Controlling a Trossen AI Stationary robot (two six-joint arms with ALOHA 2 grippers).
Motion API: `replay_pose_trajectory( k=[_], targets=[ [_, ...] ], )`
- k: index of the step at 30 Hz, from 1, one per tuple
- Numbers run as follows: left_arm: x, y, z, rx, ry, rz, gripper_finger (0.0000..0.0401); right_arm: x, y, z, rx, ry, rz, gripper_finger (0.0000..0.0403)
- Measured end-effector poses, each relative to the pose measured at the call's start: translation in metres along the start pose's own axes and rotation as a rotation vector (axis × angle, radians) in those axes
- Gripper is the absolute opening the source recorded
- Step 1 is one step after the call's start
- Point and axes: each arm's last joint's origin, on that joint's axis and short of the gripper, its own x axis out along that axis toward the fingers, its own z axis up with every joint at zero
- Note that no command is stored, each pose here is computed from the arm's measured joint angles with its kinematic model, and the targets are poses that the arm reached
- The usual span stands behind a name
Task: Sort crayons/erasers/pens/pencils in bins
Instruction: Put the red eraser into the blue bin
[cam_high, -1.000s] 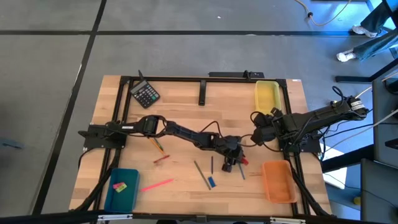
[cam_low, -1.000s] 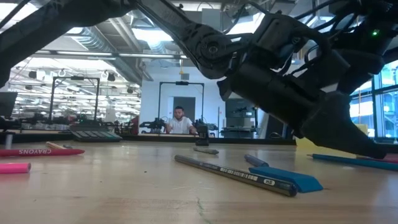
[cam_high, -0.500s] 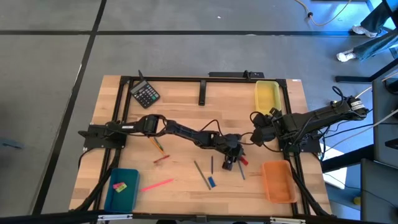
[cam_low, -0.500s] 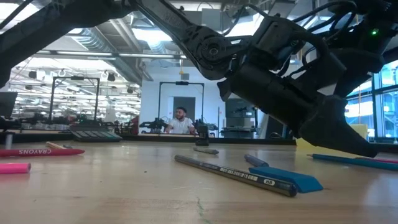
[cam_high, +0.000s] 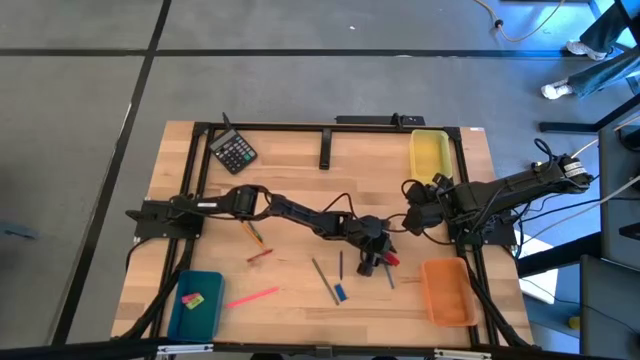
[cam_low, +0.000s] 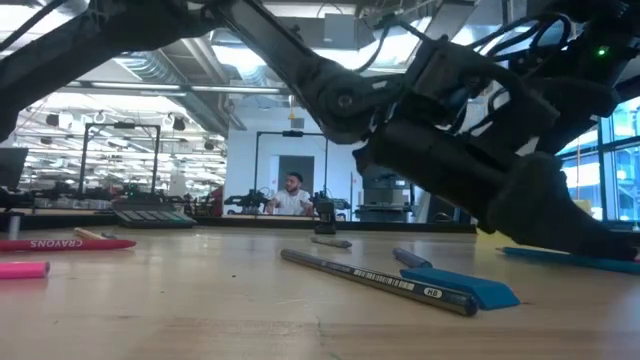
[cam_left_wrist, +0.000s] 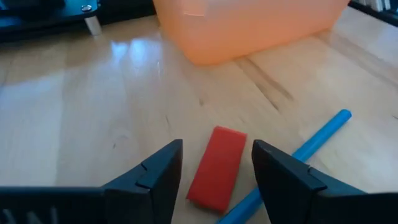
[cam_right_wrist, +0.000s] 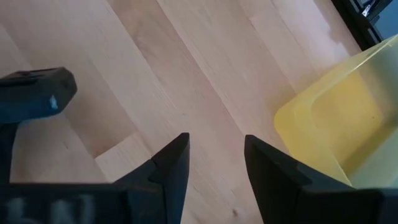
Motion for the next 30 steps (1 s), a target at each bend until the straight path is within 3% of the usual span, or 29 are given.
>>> replay_pose_trajectory(
  k=[11,16,25,30],
  targets=[
    [0.003,0.001,-0.007,-0.071,0.016,0.001,0.0177,0.000,0.000,0.000,0.003,-0.003,0.004,0.0157],
    [0.002,0.005,-0.010,-0.183,0.027,0.024,0.0169,0.000,0.000,0.000,0.004,-0.003,0.003,0.0157],
    [0.000,0.007,-0.008,-0.194,0.050,0.046,0.0159,0.000,0.000,0.000,0.005,-0.003,0.003,0.0157],
    [-0.014,0.008,0.003,-0.142,0.150,0.166,0.0147,0.000,0.000,0.000,0.006,-0.004,0.003,0.0157]
  ],
)
